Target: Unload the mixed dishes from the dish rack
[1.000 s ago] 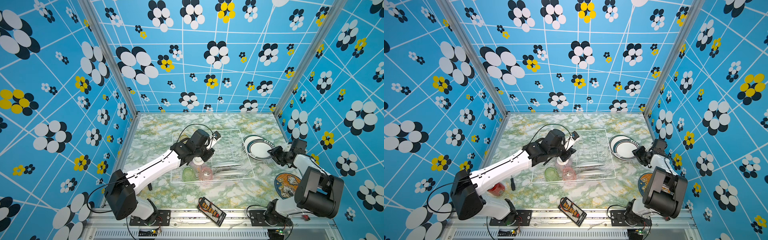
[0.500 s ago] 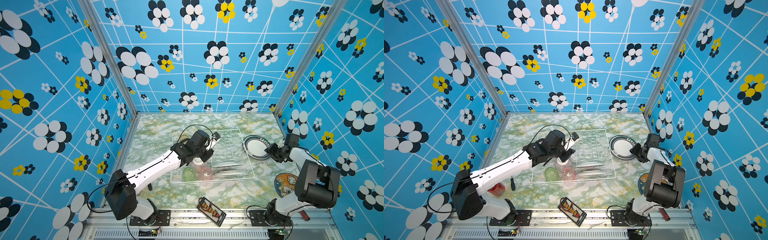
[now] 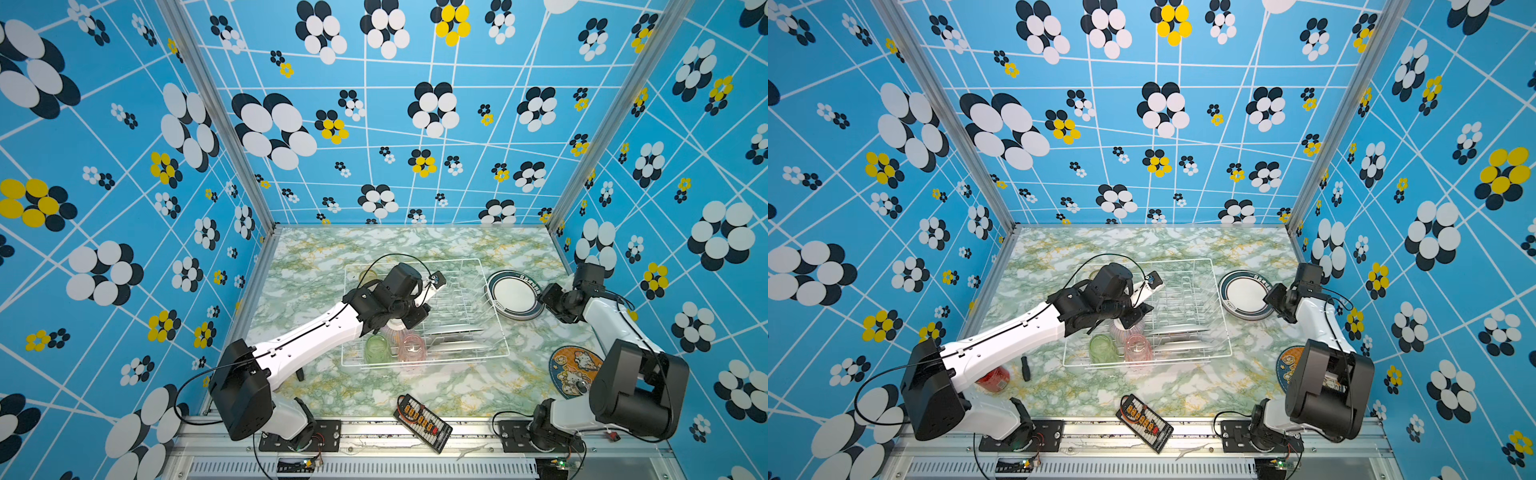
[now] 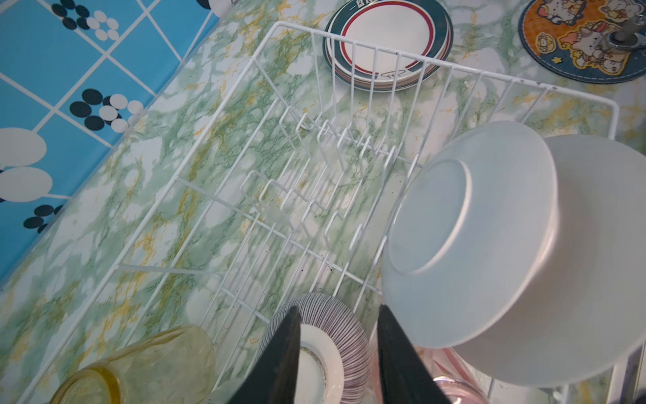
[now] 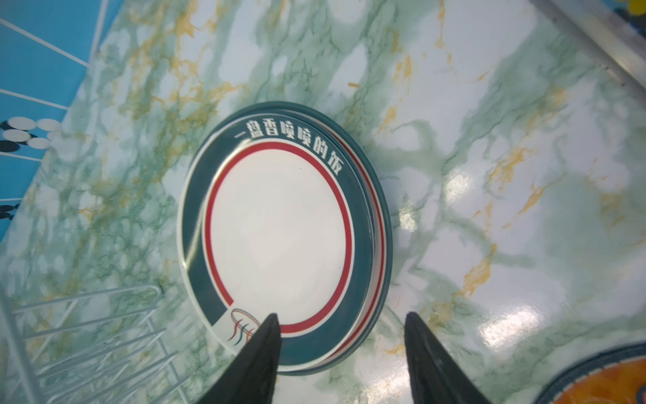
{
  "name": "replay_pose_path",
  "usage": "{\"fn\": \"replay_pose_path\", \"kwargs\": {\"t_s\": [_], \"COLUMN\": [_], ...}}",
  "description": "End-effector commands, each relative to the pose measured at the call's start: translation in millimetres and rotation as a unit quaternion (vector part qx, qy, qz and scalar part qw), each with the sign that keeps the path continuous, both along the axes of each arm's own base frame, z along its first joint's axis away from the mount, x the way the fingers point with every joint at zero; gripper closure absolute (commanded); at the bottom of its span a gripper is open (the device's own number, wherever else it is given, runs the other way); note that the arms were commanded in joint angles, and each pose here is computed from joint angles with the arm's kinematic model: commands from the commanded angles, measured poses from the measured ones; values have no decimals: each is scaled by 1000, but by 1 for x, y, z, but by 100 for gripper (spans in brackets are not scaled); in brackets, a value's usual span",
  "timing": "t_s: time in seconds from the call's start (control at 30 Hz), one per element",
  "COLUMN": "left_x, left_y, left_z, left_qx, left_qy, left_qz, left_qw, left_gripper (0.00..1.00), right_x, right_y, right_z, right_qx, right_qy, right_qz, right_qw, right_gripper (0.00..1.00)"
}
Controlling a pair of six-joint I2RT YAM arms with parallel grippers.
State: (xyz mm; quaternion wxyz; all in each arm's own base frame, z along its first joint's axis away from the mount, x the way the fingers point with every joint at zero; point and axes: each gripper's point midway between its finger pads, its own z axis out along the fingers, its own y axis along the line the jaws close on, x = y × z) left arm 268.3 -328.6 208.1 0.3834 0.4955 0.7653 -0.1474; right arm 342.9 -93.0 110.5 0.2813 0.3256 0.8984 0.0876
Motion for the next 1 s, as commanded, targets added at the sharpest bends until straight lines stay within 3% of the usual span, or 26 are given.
{"fn": "replay_pose_path", "kwargs": {"t_s": [0.0, 0.17, 0.37, 0.8, 0.97], "left_x": [-30, -53, -48, -41, -29], "left_y": [-14, -38, -53, -74, -78], "left_z": [19, 14, -5, -36, -44], "left_qx": [-1, 34, 92, 151, 185], "left_qy": [-26, -37, -42, -24, -52], "left_qz": [-71, -124, -132, -151, -136], "left_qw": [997, 991, 986, 977, 972], "left_gripper": [61, 60, 60, 60, 64], "right_x": [-2, -4, -5, -9, -8], "right_y": [18, 54, 84, 92, 94], "right_z": [30, 52, 68, 76, 72], "right_qx": [-7, -8, -3, -1, 5], "right_qy": [-22, -42, -65, -87, -88], "right_qz": [34, 86, 123, 136, 138], "right_qw": [999, 995, 990, 987, 986], "right_gripper": [41, 40, 39, 38, 38]}}
